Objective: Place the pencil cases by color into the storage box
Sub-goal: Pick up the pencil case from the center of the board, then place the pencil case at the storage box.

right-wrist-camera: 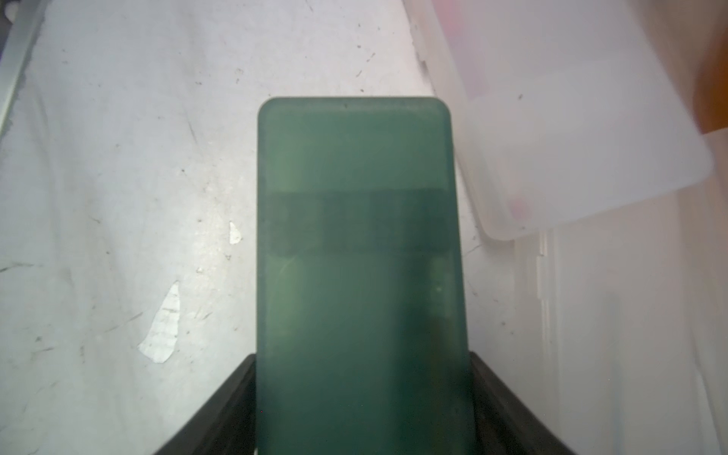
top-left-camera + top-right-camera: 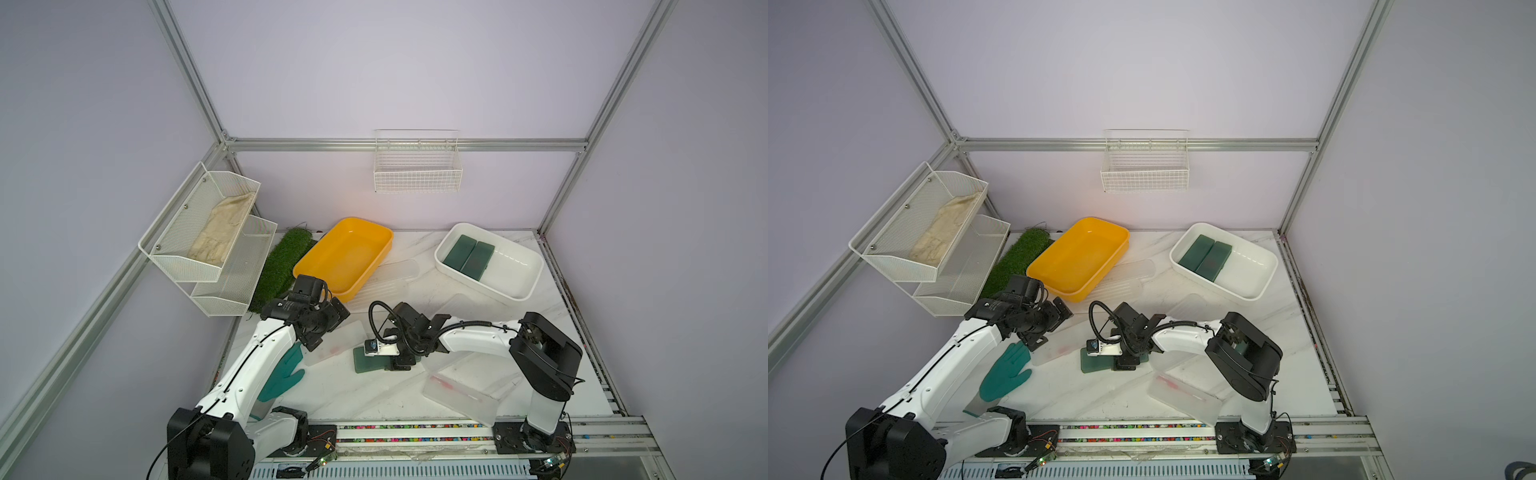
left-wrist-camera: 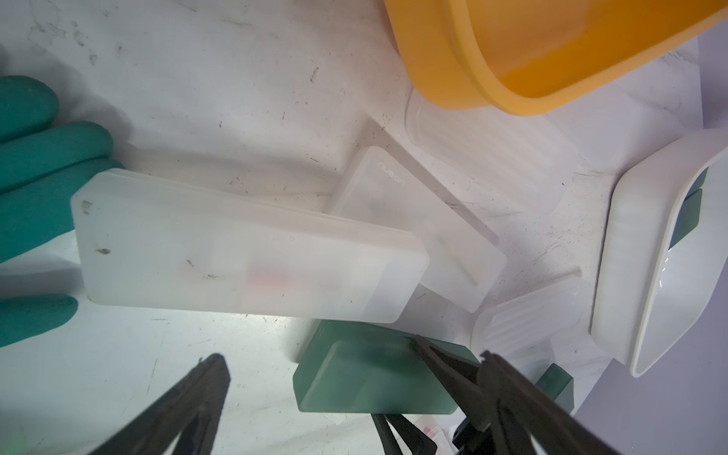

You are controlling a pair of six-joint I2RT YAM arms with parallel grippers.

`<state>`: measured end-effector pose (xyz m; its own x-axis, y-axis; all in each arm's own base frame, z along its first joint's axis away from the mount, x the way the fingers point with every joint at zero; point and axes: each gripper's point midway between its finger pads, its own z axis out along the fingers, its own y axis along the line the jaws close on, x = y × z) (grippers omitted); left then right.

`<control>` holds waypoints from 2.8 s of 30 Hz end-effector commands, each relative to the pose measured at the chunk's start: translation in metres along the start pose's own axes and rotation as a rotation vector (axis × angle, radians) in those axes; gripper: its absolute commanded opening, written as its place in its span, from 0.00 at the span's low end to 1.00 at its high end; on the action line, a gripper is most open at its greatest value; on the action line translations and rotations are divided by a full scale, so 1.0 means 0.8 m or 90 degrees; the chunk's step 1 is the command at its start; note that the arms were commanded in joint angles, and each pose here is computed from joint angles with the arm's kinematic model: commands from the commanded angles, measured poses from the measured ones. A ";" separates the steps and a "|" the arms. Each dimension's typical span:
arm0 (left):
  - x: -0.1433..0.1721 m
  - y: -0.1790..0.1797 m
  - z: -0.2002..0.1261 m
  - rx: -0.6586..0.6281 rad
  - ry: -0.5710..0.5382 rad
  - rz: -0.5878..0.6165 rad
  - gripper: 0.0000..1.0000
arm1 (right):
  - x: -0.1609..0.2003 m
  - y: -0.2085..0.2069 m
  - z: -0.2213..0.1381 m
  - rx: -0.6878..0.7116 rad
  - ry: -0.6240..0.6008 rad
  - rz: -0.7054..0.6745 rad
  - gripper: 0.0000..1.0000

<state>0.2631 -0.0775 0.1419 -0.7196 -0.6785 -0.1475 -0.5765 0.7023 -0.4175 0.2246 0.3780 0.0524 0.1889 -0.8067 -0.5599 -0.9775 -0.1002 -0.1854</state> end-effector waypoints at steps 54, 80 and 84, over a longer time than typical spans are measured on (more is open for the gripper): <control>-0.028 -0.202 -0.076 0.297 -0.243 0.449 1.00 | 0.058 -0.265 -0.202 0.549 -0.230 0.587 0.65; 0.163 -0.316 -0.047 0.517 -0.208 0.884 1.00 | 0.323 -0.319 -0.391 0.864 -0.234 0.996 0.62; 0.175 -0.322 -0.035 0.522 -0.191 0.903 1.00 | 0.352 -0.319 -0.402 0.889 -0.228 1.030 0.63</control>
<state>0.2920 -0.3270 0.2122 -0.4233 0.3175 -0.8486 0.7896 0.5886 -0.1737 0.4900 0.0006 0.1904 -0.3907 0.3485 -0.8520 0.3546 0.9111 0.2101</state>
